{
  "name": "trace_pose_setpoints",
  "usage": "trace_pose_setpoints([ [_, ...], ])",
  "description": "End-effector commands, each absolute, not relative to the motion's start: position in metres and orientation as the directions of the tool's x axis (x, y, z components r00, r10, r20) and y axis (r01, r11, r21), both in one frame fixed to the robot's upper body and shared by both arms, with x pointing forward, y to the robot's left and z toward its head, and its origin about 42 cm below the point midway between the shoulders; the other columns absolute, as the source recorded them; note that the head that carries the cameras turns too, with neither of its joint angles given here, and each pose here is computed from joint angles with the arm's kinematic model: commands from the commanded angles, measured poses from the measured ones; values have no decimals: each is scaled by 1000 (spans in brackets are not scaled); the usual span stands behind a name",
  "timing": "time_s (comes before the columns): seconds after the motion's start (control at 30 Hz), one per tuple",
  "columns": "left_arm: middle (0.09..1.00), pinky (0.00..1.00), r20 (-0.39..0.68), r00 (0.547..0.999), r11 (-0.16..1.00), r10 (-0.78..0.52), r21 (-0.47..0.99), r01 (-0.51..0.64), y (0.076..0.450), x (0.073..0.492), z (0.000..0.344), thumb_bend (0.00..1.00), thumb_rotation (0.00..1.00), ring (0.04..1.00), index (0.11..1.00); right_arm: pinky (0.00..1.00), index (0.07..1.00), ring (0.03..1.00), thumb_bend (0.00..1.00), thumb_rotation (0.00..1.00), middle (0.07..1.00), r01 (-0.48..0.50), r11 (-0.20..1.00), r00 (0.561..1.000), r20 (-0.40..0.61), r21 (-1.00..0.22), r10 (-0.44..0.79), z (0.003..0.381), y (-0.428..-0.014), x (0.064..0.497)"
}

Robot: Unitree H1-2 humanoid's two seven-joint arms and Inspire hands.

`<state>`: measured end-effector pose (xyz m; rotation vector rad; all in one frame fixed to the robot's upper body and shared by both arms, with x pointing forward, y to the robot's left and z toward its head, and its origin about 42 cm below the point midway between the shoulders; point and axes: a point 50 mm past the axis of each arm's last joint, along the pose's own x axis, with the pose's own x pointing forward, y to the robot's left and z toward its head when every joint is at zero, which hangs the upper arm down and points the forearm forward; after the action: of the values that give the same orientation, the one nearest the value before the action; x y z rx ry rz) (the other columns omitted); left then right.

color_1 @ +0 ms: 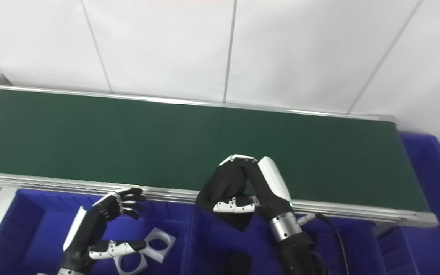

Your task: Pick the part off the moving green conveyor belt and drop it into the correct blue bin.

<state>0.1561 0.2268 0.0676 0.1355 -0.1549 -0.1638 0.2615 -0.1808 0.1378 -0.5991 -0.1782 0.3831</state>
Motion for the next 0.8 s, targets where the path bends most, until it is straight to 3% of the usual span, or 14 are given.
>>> trace_pose_setpoints([
  [0.0, 687, 493, 210, 959, 978, -191, 126, 167, 226, 157, 80, 875, 345, 599, 726, 219, 487, 270, 524, 0, 474, -280, 753, 903, 103, -596, 418, 151, -188, 259],
  [0.3, 687, 490, 222, 956, 979, -192, 105, 172, 226, 157, 84, 872, 335, 599, 729, 224, 488, 277, 524, 0, 474, -387, 639, 891, -92, -664, 444, 123, -221, 244],
  [0.53, 683, 482, 233, 954, 981, -187, 96, 169, 227, 160, 86, 866, 337, 593, 727, 243, 489, 307, 524, 0, 476, -472, 513, 850, -217, -717, 479, 120, -229, 246],
  [0.77, 688, 494, 239, 952, 980, -192, 99, 173, 230, 162, 87, 860, 350, 599, 732, 320, 537, 398, 516, 1, 428, -511, 357, 819, -317, -782, 478, 115, -229, 248],
])
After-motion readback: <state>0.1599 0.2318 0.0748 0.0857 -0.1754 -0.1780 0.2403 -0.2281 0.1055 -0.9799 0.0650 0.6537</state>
